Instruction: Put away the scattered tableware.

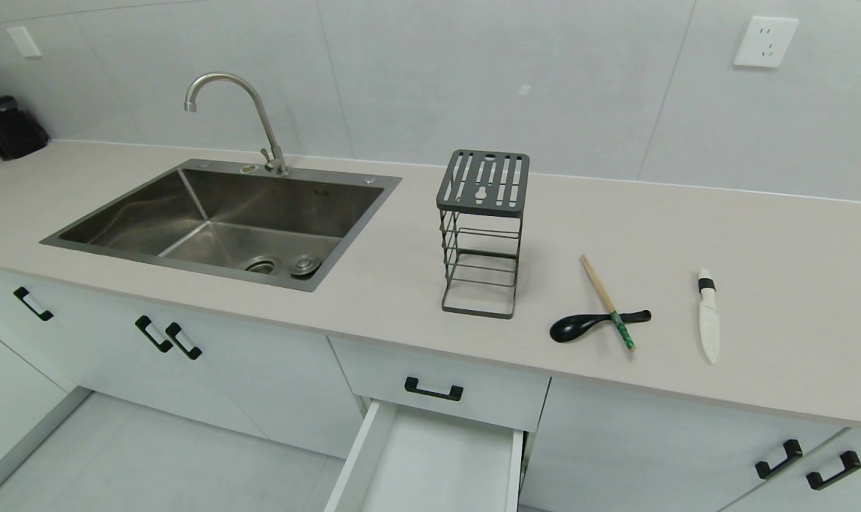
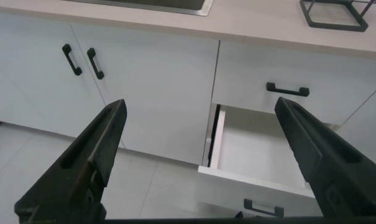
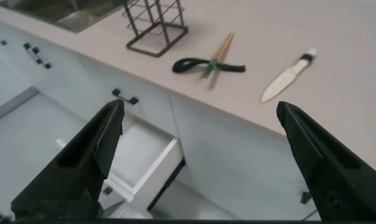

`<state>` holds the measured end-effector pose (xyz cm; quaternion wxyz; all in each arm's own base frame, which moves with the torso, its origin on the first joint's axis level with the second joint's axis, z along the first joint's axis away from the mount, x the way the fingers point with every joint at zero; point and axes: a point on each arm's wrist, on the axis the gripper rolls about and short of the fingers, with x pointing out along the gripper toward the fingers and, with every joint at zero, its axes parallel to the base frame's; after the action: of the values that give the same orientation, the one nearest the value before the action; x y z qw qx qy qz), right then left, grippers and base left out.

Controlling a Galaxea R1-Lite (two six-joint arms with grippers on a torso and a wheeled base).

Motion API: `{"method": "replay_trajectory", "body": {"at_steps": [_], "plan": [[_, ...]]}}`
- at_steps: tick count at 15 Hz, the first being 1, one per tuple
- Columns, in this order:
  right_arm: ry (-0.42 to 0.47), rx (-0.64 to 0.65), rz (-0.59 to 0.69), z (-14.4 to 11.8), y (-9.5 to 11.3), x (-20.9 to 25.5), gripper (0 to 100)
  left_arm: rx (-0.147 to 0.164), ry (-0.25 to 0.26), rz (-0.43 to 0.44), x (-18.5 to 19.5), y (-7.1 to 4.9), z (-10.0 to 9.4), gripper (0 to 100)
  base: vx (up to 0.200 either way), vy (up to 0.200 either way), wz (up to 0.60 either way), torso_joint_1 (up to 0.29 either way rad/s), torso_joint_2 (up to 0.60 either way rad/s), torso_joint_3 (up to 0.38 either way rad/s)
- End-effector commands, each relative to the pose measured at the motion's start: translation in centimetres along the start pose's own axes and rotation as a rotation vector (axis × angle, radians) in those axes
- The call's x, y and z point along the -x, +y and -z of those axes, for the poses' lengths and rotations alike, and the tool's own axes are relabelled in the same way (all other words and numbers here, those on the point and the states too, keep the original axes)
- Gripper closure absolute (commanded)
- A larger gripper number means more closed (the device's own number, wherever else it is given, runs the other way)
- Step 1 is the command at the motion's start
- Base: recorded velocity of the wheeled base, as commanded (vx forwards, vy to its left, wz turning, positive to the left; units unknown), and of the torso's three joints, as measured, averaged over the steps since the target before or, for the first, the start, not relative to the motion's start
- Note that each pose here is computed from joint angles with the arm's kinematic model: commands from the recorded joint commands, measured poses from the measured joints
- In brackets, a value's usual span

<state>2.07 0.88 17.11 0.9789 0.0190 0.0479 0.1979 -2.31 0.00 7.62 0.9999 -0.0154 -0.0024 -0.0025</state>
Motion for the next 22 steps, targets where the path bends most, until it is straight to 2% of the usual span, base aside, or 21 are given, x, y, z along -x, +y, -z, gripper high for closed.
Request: {"method": "replay_trajectory", "body": {"at_steps": [1,4,6,13,18,22], "plan": [[0.213,-0.050,-0.049,-1.7,-1.7,-5.2,0,0.000,0.000,0.000,0.0,0.0,0.0,0,0.000,0.000,0.00,0.000,0.00,0.000],[0.291,-0.045,-0.047,-2.9,-3.1,-9.1,0,0.001,0.002,0.000,0.0,0.0,0.0,0,0.000,0.000,0.00,0.000,0.00,0.000],[0.309,-0.025,-0.039,-3.0,-3.7,-11.5,0,0.001,0.002,0.000,0.0,0.0,0.0,0,0.000,0.000,0.00,0.000,0.00,0.000],[0.431,0.033,-0.090,-2.3,-2.3,-18.9,0,0.001,0.002,0.000,0.0,0.0,0.0,0,0.000,0.000,0.00,0.000,0.00,0.000],[0.467,0.041,-0.053,-2.1,-2.7,-23.0,0,0.001,0.000,0.000,0.0,0.0,0.0,0,0.000,0.000,0.00,0.000,0.00,0.000],[0.485,0.059,-0.070,-1.2,-1.8,-24.7,0,0.001,0.000,0.000,0.0,0.0,0.0,0,0.000,0.000,0.00,0.000,0.00,0.000]]}}
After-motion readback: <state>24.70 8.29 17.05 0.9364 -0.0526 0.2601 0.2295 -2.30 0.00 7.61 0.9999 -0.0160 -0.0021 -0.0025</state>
